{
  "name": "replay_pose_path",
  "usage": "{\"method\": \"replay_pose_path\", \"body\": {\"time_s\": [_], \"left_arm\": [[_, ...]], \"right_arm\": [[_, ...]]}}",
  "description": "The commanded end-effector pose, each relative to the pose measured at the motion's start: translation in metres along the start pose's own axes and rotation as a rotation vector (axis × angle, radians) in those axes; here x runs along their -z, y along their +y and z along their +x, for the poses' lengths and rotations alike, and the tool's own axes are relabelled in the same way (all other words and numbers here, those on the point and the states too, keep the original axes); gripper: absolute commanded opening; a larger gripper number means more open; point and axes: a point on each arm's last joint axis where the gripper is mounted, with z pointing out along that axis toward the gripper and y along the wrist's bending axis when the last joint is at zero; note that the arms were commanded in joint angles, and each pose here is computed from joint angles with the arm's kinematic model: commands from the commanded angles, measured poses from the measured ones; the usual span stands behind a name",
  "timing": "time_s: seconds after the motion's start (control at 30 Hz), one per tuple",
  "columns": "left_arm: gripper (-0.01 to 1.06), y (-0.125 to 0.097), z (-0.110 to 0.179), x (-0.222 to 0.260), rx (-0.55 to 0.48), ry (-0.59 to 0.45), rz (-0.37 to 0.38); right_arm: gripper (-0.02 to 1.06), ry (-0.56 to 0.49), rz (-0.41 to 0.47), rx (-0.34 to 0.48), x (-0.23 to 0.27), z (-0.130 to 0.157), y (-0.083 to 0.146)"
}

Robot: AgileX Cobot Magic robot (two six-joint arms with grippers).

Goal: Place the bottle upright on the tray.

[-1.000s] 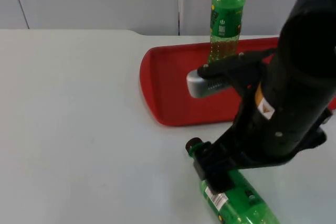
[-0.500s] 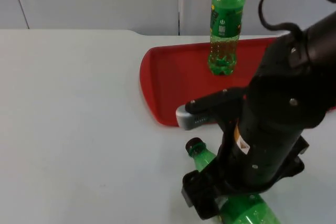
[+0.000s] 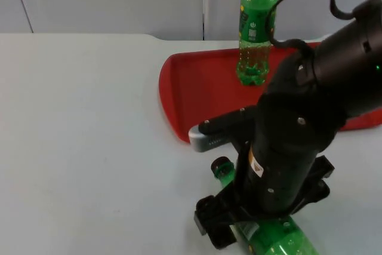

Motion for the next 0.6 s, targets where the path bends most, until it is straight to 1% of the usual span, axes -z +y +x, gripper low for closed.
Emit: {"method": "replay_pose_path", "body": {"time_s": [0.0, 0.03, 0.1, 0.13, 0.17, 0.23, 0.27, 0.3, 0.4, 0.43, 0.47, 0.5, 0.53, 0.57], "left_arm": [[1.05, -0.0004, 0.0008, 0.0000, -0.001, -0.003, 0.008], [1.05, -0.0004, 0.0008, 0.0000, -0.001, -0.003, 0.008], [1.05, -0.0004, 0.0008, 0.0000, -0.001, -0.003, 0.008], [1.05, -0.0004, 0.0008, 0.0000, -0.001, -0.003, 0.008], [1.05, -0.0004, 0.0008, 0.0000, -0.001, -0.003, 0.008], [1.05, -0.0004, 0.0008, 0.0000, -0.001, -0.003, 0.008], [1.05, -0.0004, 0.0008, 0.0000, -0.001, -0.003, 0.008], [1.05, -0.0004, 0.0008, 0.0000, -0.001, -0.003, 0.008], [1.05, -0.0004, 0.0008, 0.0000, -0.001, -0.003, 0.008], [1.05, -0.0004, 0.0008, 0.0000, -0.001, -0.003, 0.008], [1.05, -0.0004, 0.0008, 0.0000, -0.001, -0.003, 0.008], [1.05, -0.0004, 0.0008, 0.0000, -0.001, -0.003, 0.008], [1.05, -0.0004, 0.0008, 0.0000, -0.001, -0.003, 0.008], [1.05, -0.0004, 0.0008, 0.0000, -0.001, -0.003, 0.008]], "right_arm": [[0.95, 0.009, 0.009, 0.009, -0.0003, -0.0016, 0.0015], [0.94, 0.010, 0.010, 0.009, -0.0003, -0.0018, 0.0015], [0.87, 0.013, 0.010, -0.006, -0.0008, -0.0030, -0.0017], [0.82, 0.018, 0.013, -0.007, -0.0008, -0.0025, -0.0019], [0.82, 0.018, 0.013, -0.007, -0.0008, -0.0025, -0.0019], [0.69, 0.025, 0.017, -0.007, -0.0008, -0.0019, -0.0023], [0.59, 0.030, 0.022, -0.010, -0.0008, -0.0014, -0.0027], [0.59, 0.030, 0.022, -0.010, -0.0008, -0.0014, -0.0027], [0.32, 0.033, 0.024, -0.010, -0.0008, -0.0011, -0.0029], [0.19, 0.033, 0.025, -0.008, -0.0008, -0.0012, -0.0030], [0.19, 0.033, 0.025, -0.008, -0.0008, -0.0012, -0.0030], [0.05, 0.028, 0.024, -0.005, -0.0008, -0.0016, -0.0030], [0.00, 0.025, 0.022, -0.004, -0.0008, -0.0019, -0.0028], [0.00, 0.023, 0.021, -0.004, -0.0008, -0.0021, -0.0026]]}}
